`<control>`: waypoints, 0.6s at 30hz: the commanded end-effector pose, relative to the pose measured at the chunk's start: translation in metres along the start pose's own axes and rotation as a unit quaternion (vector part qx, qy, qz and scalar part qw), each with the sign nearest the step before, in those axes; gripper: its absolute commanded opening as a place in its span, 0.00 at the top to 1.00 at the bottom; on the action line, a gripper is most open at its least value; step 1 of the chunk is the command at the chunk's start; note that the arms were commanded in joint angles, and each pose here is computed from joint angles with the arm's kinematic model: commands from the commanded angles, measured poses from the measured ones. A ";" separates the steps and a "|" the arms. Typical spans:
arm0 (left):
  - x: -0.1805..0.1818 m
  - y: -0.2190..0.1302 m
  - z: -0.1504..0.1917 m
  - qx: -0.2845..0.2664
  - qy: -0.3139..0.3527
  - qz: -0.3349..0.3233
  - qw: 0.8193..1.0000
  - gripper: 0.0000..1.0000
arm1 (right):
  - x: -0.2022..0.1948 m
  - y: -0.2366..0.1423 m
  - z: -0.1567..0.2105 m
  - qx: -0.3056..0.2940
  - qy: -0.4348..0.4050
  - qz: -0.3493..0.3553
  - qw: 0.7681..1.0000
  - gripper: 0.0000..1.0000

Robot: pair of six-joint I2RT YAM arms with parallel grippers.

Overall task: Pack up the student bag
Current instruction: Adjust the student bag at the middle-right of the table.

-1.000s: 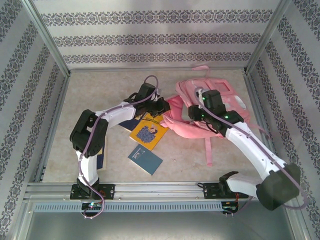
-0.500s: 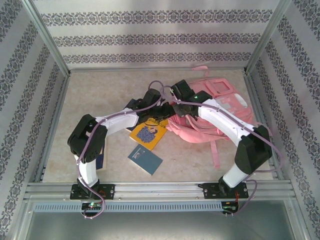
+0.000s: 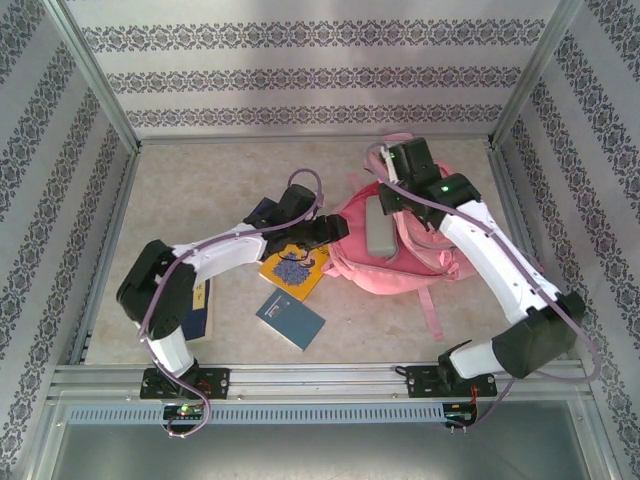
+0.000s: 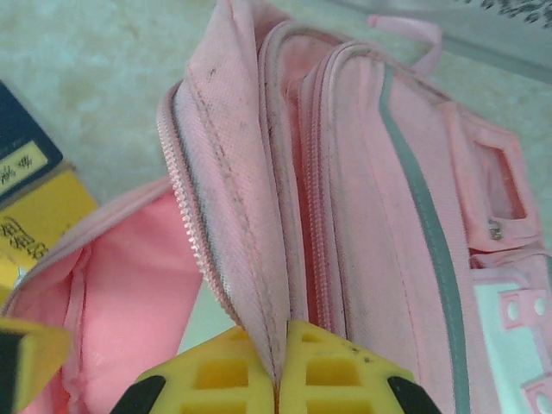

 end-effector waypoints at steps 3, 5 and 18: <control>-0.002 -0.079 0.001 -0.020 0.093 -0.086 0.992 0.14 | 0.004 0.006 0.008 -0.005 0.048 -0.026 0.998 1.00; 0.018 -0.097 0.014 -0.008 0.078 -0.130 0.988 0.06 | 0.010 0.007 0.011 -0.002 0.060 -0.043 0.997 1.00; 0.135 -0.135 0.070 0.051 0.041 -0.307 0.950 0.00 | 0.030 0.035 0.060 0.046 0.060 -0.044 0.996 0.66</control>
Point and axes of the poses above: each hand's point on the last joint's axis, 136 mm out from that joint toward the fingers, its own y axis out along the fingers, its own x axis along the line the jaws close on, z = x × y, the point moved 1 cm from there along -y, back along the fingers
